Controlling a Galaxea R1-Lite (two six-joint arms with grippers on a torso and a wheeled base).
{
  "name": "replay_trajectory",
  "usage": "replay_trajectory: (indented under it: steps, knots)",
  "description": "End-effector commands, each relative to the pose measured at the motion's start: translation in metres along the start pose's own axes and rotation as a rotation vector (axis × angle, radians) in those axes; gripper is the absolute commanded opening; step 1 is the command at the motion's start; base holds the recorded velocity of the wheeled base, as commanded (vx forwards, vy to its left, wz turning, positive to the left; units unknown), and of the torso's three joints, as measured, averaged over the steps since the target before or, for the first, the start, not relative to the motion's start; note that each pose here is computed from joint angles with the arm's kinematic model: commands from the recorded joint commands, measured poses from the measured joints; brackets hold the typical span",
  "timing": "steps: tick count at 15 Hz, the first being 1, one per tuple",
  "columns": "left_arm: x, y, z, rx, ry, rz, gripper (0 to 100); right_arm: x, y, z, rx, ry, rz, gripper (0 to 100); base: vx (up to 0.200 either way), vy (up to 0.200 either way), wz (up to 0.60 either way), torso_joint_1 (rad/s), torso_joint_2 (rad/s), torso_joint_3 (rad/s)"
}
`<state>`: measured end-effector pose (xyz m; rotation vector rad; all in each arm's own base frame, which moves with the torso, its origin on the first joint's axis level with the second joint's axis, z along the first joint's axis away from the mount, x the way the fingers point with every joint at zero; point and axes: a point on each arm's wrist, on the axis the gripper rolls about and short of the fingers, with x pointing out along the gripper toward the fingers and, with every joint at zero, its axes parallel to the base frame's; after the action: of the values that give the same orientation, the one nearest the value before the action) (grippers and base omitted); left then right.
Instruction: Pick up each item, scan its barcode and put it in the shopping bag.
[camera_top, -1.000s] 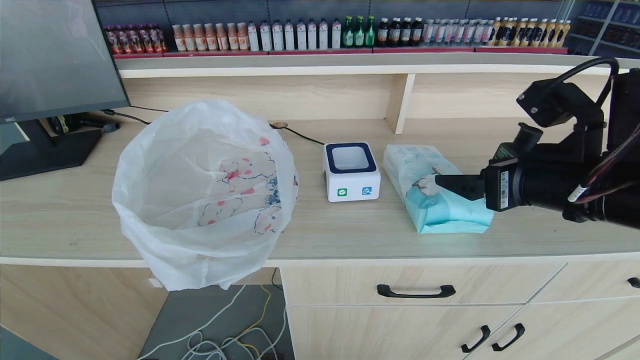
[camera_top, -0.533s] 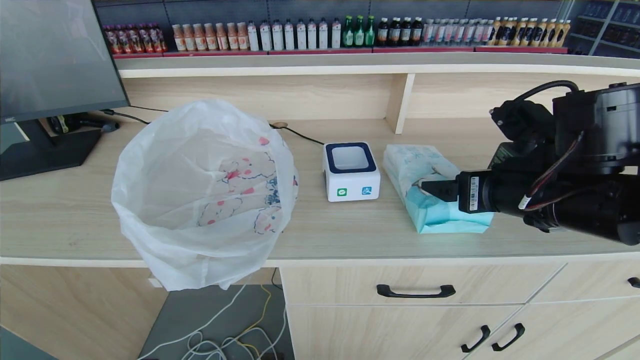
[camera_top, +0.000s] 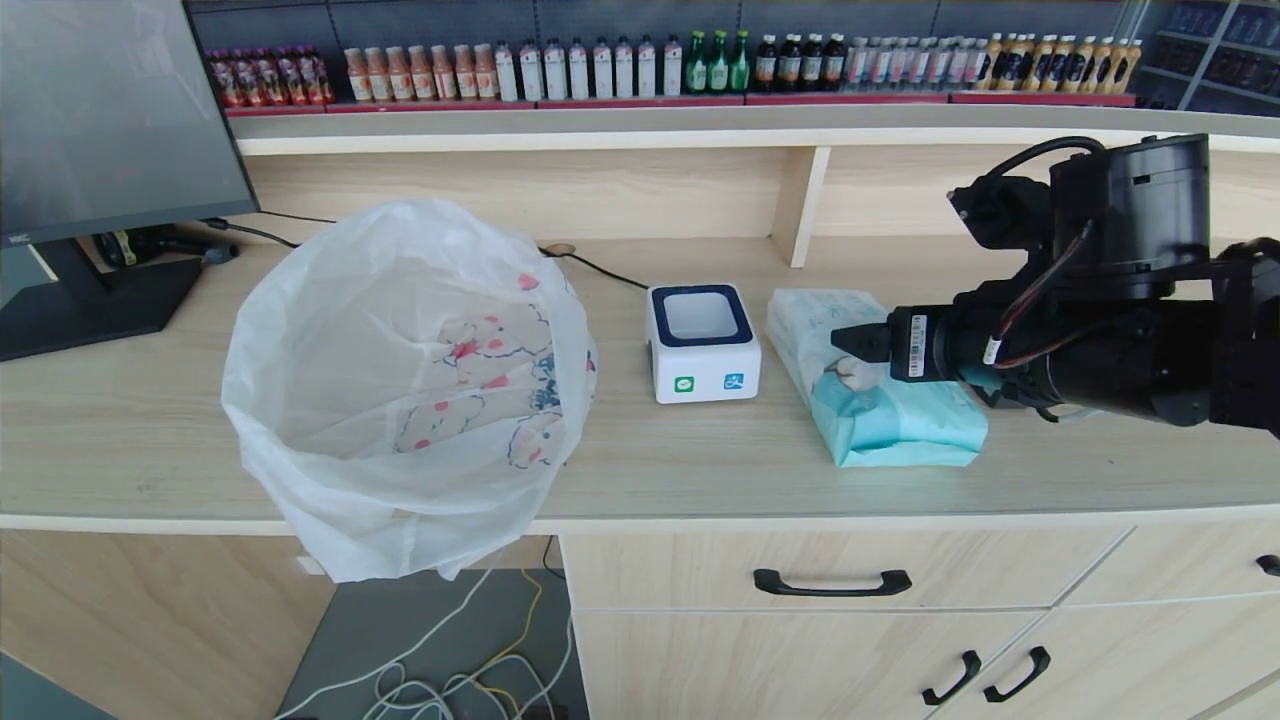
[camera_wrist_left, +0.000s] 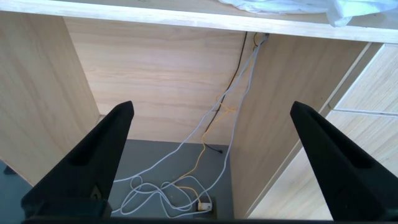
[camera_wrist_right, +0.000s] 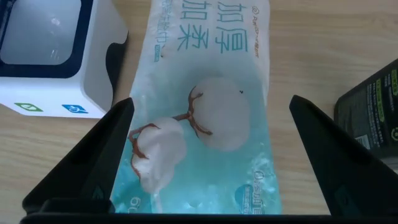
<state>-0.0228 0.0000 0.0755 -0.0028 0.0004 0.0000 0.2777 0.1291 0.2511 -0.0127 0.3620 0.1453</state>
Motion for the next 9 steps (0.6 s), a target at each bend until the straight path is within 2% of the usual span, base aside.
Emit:
replay_trajectory:
  steps: [1, 9]
  knots:
    - [0.0, 0.0, 0.0, 0.0, 0.0, 0.0, 100, 0.003, 0.001, 0.002, 0.0, 0.01, 0.001, 100, 0.0, 0.0, 0.0, 0.0, 0.0, 0.0]
    - [0.0, 0.0, 0.0, 0.0, 0.0, 0.0, 100, 0.019, 0.009, -0.003, 0.026, 0.079, -0.002, 100, 0.0, 0.0, 0.0, 0.0, 0.0, 0.0]
